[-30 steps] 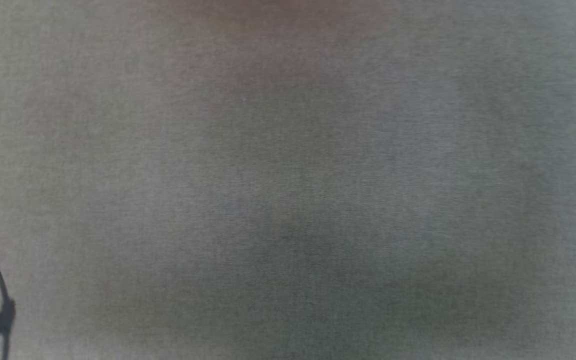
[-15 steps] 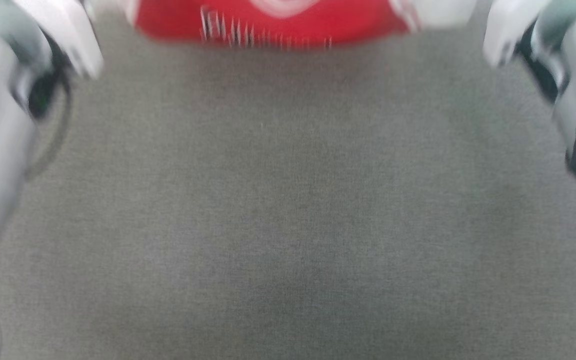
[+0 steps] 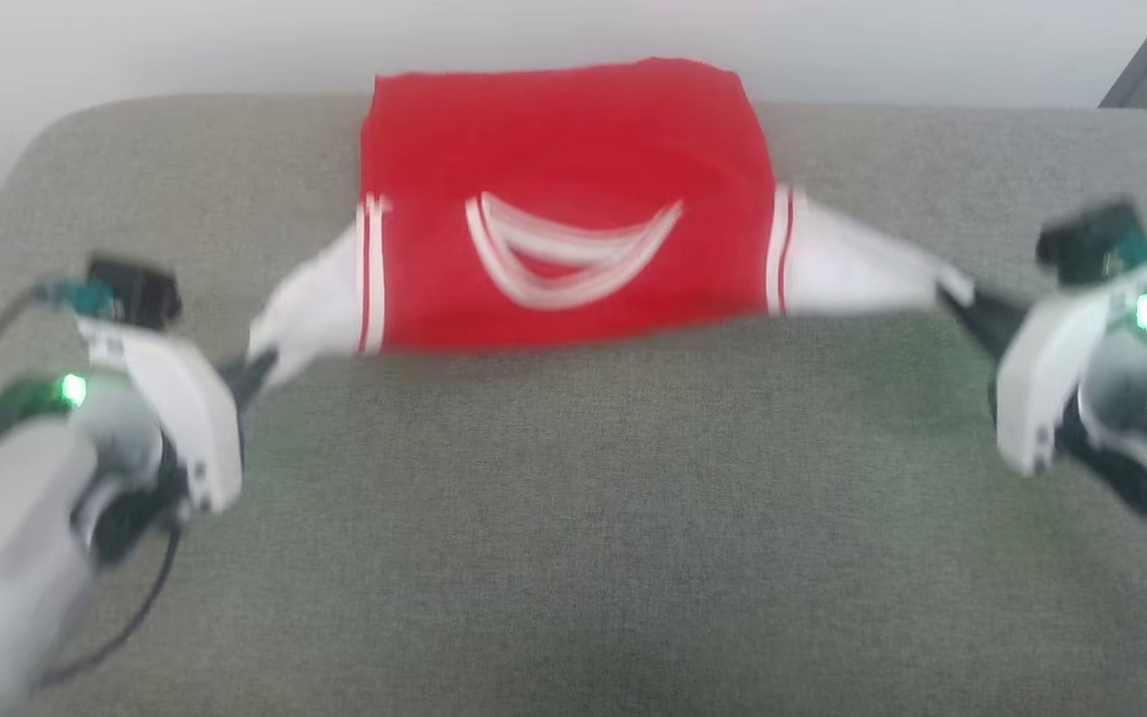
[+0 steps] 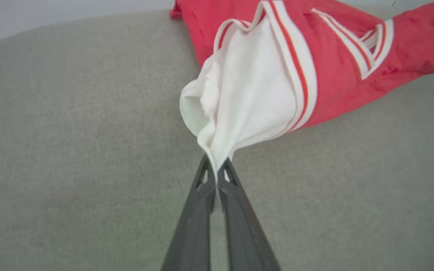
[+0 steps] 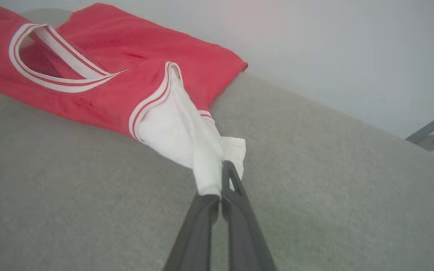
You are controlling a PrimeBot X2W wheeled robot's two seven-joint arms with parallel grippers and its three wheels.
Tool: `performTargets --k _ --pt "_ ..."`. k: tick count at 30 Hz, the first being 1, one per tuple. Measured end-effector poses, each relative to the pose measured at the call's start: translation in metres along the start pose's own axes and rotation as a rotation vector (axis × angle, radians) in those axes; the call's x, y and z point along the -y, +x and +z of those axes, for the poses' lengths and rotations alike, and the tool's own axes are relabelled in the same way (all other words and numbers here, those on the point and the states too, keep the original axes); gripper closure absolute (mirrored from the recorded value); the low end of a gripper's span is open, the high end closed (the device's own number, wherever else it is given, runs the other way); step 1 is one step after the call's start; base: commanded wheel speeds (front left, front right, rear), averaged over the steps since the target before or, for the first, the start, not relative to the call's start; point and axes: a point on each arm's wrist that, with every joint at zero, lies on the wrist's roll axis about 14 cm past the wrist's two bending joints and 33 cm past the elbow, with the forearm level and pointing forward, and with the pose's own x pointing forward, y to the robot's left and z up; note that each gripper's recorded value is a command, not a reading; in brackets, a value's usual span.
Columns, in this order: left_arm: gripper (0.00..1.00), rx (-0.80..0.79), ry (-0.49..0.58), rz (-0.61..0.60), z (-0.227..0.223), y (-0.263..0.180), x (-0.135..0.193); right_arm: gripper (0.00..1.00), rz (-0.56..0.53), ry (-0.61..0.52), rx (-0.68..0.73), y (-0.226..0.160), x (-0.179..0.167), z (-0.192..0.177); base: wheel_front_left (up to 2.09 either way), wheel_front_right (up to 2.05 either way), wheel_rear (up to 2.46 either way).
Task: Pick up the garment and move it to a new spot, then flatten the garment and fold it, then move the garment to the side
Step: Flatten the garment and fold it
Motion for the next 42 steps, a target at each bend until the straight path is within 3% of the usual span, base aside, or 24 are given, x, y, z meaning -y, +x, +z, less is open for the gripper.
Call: performTargets --k 12,25,31,33,34,42 --pt "1.0 -0.233 0.038 0.028 -0.096 -0.051 0.002 1.0 0.098 0.121 -0.316 -0.072 -0.023 -0.102 0.0 0.0 0.0" --pt "1.0 -0.406 0.015 0.127 -0.139 -0.074 -0.005 1.0 0.17 0.279 -0.552 -0.119 -0.057 -0.161 0.0 0.0 0.0" --pt "1.0 -0.411 -0.014 0.114 -0.145 -0.07 0.003 1.0 0.158 0.317 -0.559 -0.119 -0.06 -0.165 0.0 0.0 0.0" --pt "1.0 -0.4 -0.018 0.112 -0.144 -0.068 0.005 0.17 0.145 0.322 -0.539 -0.116 -0.057 -0.161 0.0 0.0 0.0" --pt "1.0 -0.389 -0.025 0.109 -0.142 -0.067 0.007 0.0 0.141 0.326 -0.526 -0.113 -0.056 -0.158 0.0 0.0 0.0" --pt "1.0 -0.381 -0.052 0.1 -0.143 -0.068 0.014 0.0 0.079 0.265 -0.336 -0.085 -0.033 -0.101 0.0 0.0 0.0"
